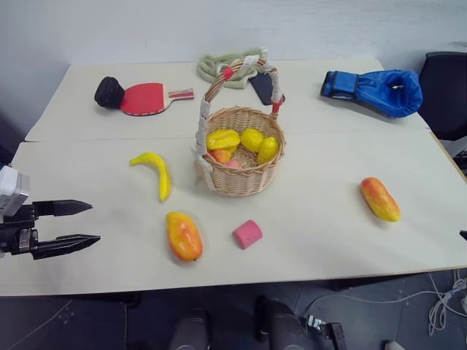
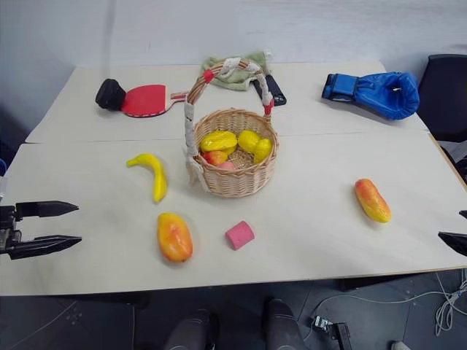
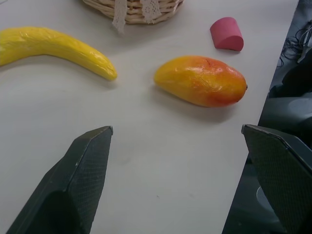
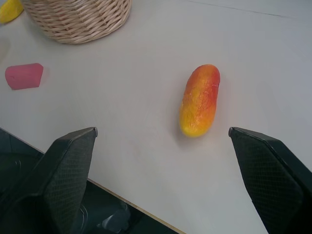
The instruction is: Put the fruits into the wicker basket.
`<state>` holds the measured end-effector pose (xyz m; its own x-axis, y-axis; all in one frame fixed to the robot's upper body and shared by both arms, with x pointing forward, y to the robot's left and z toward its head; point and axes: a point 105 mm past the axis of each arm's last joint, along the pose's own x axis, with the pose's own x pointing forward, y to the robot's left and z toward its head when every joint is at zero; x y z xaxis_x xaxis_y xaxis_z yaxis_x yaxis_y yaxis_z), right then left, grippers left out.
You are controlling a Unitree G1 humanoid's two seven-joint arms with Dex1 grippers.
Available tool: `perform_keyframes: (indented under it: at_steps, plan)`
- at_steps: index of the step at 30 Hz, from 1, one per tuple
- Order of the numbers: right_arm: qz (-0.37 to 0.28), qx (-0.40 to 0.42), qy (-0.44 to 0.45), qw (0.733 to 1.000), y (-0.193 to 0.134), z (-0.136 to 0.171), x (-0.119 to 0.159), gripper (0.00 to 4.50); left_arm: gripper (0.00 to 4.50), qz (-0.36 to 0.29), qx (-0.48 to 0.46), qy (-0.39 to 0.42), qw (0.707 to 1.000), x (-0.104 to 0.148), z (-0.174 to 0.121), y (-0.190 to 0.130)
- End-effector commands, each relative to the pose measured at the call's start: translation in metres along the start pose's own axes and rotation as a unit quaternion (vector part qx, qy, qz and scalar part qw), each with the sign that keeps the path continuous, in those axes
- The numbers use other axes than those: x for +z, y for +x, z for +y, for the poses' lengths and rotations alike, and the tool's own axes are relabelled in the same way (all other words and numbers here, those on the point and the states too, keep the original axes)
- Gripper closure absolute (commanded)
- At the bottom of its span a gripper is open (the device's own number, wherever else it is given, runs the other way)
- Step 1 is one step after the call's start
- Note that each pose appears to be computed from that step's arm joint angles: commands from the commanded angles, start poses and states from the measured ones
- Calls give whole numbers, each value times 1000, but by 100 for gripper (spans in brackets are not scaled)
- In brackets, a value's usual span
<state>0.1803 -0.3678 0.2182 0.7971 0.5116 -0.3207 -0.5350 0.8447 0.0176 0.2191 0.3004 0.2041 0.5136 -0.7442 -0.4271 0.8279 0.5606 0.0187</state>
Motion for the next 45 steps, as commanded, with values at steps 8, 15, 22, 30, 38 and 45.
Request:
perform_keyframes:
  at_steps: [8, 15, 22, 30, 38, 45]
  plan:
    - [6, -7, -16, 1000, 1, -3, 1, 0, 4, 14, 17, 24, 999, -2, 6, 0]
    - [3, -10, -17, 1000, 1, -3, 2, 0, 4, 16, 24, 39, 999, -2, 13, 6]
    - [5, -13, -24, 1000, 1, -5, 6, 0, 4, 2, 14, 42, 999, 3, 14, 13]
    - [-6, 65, -60, 996, 32, 24, 34, 0, 4, -23, -49, 64, 996, 26, -6, 33]
    - [2, 300, -174, 938, 129, 116, 49, 0, 4, 0, -183, 141, 973, 49, -46, 70]
    - [-10, 347, -270, 898, 213, 160, 29, 0, 4, 22, -212, 173, 962, 51, -55, 81]
